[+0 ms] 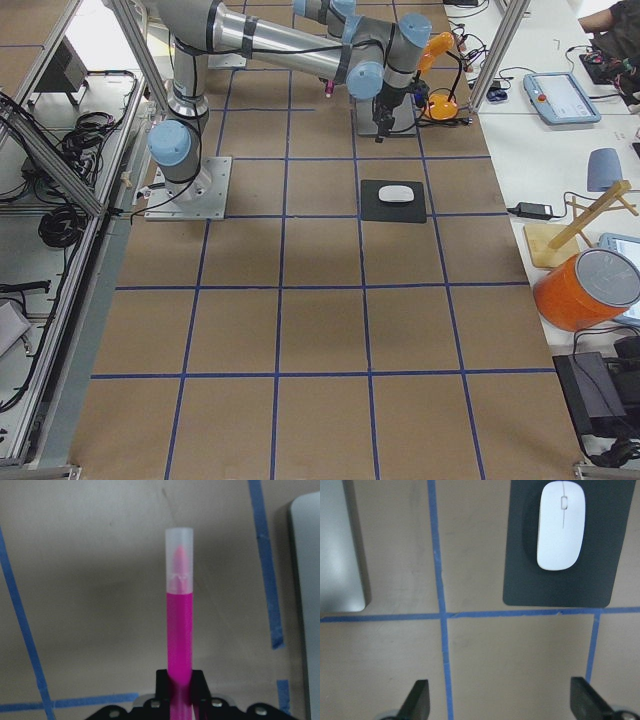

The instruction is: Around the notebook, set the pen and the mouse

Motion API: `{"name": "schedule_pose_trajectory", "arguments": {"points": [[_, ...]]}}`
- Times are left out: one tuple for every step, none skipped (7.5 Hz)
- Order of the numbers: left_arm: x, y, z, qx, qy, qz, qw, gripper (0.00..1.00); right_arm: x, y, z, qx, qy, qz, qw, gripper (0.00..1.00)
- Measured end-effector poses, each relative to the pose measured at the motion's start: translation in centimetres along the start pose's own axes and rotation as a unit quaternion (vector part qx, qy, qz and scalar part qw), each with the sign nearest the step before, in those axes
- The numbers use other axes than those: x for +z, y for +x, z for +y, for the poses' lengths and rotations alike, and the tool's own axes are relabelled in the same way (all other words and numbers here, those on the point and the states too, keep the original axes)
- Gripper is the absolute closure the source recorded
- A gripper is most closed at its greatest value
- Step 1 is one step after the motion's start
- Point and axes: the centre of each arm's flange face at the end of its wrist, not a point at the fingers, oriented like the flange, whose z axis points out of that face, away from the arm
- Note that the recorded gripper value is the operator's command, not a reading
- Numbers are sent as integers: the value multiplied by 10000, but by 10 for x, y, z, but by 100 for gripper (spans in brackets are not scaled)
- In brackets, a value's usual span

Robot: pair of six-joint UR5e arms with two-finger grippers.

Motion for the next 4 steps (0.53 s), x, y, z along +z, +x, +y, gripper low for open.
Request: {"name": "schedule_pose_trajectory", "arguments": {"points": [[16,0,14,-19,-16,-45,10000,100,-22,-14,22,-48,86,-59,9999,0],[29,-2,19,-4,5,-145,9999,100,-39,-33,44,-68,182,-32,9998,0],[39,-3,21,22,21,-224,9997,1,-52,-46,61,-20,235,11,9997,0],[44,-4,20,36,43,-265,9996,0,-66,-51,72,-5,266,83,9996,0]]}}
